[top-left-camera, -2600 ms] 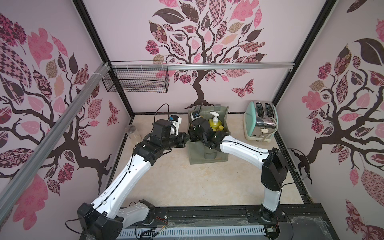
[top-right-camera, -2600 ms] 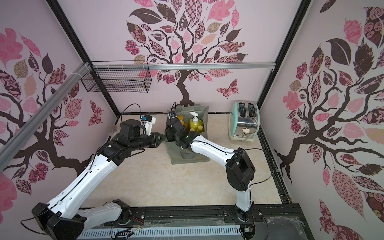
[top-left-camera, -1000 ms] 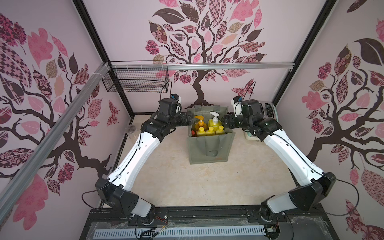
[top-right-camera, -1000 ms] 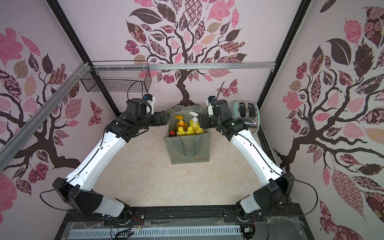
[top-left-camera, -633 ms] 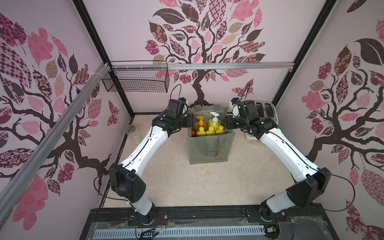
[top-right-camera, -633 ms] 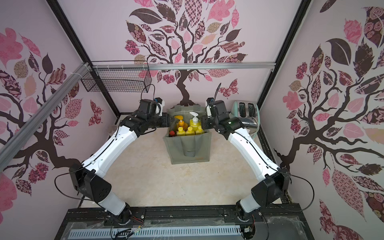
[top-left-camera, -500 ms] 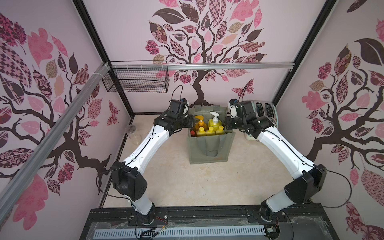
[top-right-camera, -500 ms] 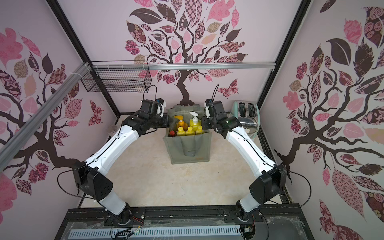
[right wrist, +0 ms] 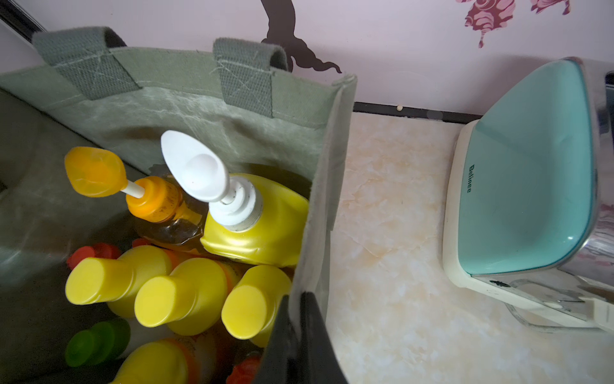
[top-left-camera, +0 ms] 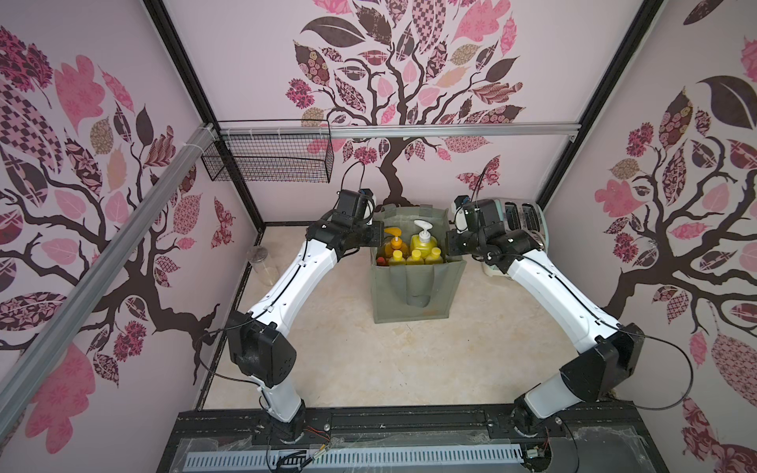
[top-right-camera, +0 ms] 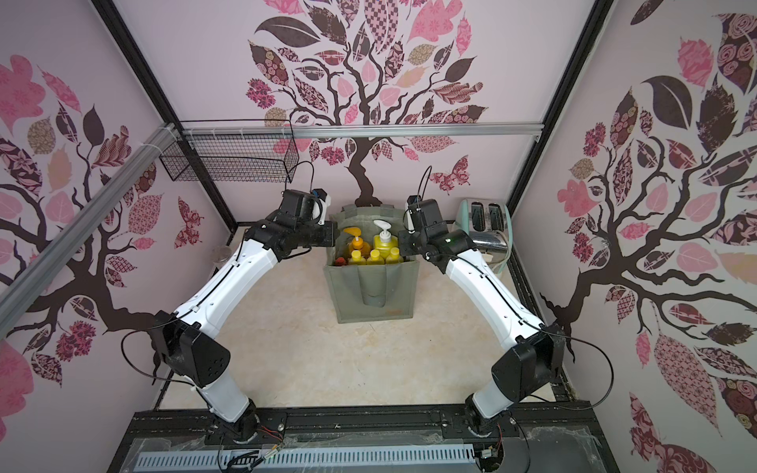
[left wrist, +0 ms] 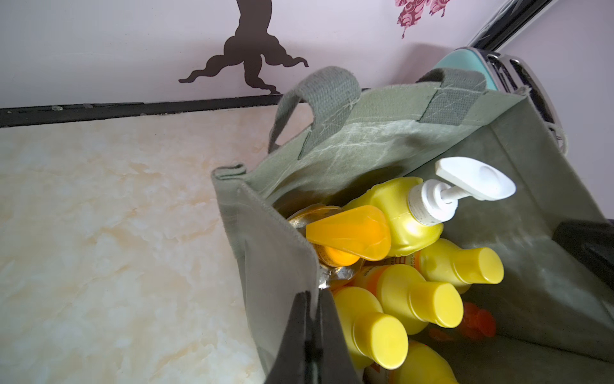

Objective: Pack dish soap into the shopping bag
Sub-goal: Adjust the shopping bag at the center of the board.

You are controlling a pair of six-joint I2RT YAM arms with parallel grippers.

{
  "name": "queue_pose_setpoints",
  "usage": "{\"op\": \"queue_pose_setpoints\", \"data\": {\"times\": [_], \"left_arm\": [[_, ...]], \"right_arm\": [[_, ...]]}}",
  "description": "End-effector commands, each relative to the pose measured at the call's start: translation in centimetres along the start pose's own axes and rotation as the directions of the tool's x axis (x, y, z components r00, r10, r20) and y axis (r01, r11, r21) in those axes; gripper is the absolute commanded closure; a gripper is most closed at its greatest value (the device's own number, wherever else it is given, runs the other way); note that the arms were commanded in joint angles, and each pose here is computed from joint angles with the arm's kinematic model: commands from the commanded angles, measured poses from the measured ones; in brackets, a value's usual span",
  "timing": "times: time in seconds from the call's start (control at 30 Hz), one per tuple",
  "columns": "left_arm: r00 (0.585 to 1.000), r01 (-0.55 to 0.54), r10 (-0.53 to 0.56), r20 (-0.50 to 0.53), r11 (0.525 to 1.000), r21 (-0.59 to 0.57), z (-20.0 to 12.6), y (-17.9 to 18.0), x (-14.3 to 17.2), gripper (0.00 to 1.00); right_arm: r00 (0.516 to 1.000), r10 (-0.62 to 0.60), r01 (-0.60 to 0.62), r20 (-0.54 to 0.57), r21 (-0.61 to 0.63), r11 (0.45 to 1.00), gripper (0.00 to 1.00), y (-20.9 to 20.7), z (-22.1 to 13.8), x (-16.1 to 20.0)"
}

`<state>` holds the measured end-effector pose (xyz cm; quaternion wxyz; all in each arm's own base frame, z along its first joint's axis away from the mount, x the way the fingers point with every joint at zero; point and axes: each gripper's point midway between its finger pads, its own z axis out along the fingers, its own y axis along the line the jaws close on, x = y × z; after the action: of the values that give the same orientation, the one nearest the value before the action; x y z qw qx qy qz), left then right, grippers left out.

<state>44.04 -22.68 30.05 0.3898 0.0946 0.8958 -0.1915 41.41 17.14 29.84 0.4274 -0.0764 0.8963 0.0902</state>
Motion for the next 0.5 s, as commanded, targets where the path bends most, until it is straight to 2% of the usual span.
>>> {"op": "queue_pose_setpoints", "data": {"times": [0.0,0.2,0.47], "left_arm": [[0.981,-0.052,0.044,0.187,0.998,0.037,-2.7,-1.5,-5.7,1.00],[0.962,-0.081,0.063,0.264,0.995,0.057,-5.3,-2.5,-8.1,1.00],[0.951,-0.112,0.068,0.300,0.985,0.130,-7.2,-4.0,-9.0,1.00]], "right_arm": [[0.988,0.033,-0.030,0.150,-0.025,0.999,1.00,0.1,-4.0,-4.4],[0.974,0.088,-0.066,0.210,-0.111,0.992,1.00,1.1,-6.4,-5.9],[0.969,0.107,-0.081,0.223,-0.120,0.989,1.00,1.1,-8.1,-6.4]]}}
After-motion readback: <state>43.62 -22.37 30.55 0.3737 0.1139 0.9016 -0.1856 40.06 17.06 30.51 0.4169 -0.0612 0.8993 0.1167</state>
